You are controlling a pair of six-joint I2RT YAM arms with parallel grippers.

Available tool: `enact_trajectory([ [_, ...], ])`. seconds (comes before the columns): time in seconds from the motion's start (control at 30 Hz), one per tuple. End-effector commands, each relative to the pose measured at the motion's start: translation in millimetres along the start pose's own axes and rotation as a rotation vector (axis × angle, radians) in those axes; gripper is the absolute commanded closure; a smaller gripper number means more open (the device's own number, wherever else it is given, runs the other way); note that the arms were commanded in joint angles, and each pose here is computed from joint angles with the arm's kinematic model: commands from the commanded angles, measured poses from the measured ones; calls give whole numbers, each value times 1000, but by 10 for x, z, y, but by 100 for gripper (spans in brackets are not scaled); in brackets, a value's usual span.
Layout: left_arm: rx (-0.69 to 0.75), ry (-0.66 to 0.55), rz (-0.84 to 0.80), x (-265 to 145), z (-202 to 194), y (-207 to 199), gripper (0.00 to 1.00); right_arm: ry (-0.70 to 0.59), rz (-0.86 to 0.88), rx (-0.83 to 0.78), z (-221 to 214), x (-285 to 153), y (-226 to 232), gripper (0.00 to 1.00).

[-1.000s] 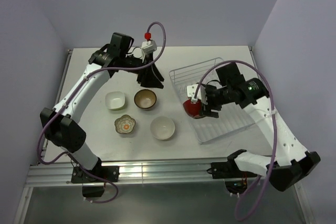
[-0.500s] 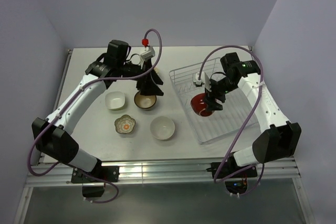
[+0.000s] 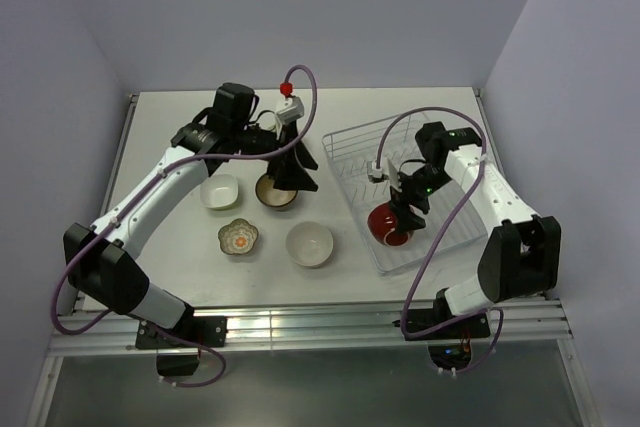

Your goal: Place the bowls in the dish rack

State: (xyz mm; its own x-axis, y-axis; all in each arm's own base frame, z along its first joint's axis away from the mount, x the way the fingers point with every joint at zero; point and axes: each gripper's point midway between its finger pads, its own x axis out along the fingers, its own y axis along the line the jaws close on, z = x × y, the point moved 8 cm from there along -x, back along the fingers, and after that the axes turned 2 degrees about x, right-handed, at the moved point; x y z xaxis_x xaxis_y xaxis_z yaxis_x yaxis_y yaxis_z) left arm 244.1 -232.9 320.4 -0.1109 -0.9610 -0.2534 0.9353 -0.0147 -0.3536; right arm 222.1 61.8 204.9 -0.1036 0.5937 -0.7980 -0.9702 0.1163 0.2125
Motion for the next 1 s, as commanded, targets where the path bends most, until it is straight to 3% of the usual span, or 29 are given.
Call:
enact_trajectory([
  [0.0,35,-23,-8,-10,68,-84,22,1,103,61,-64,8,203,100],
  [0.37,4,-16,-21,71,-20,-49,22,44,182,104,-240,178,260,99],
  [0.5,3,-10,-24,97,-23,-40,21,61,206,133,-264,222,201,92],
  [0.73,-1,-2,-42,110,-43,-38,22,63,234,179,-248,277,57,55],
  [0.77,-5,0,-42,109,-54,-41,22,63,232,179,-239,275,37,44],
  [0.8,-5,1,-42,110,-59,-40,22,65,238,188,-243,287,23,42],
  [0.9,2,1,-39,110,-72,-45,22,64,236,193,-224,284,-17,22],
  [0.97,5,2,-39,111,-77,-42,21,70,234,195,-222,283,-45,19],
])
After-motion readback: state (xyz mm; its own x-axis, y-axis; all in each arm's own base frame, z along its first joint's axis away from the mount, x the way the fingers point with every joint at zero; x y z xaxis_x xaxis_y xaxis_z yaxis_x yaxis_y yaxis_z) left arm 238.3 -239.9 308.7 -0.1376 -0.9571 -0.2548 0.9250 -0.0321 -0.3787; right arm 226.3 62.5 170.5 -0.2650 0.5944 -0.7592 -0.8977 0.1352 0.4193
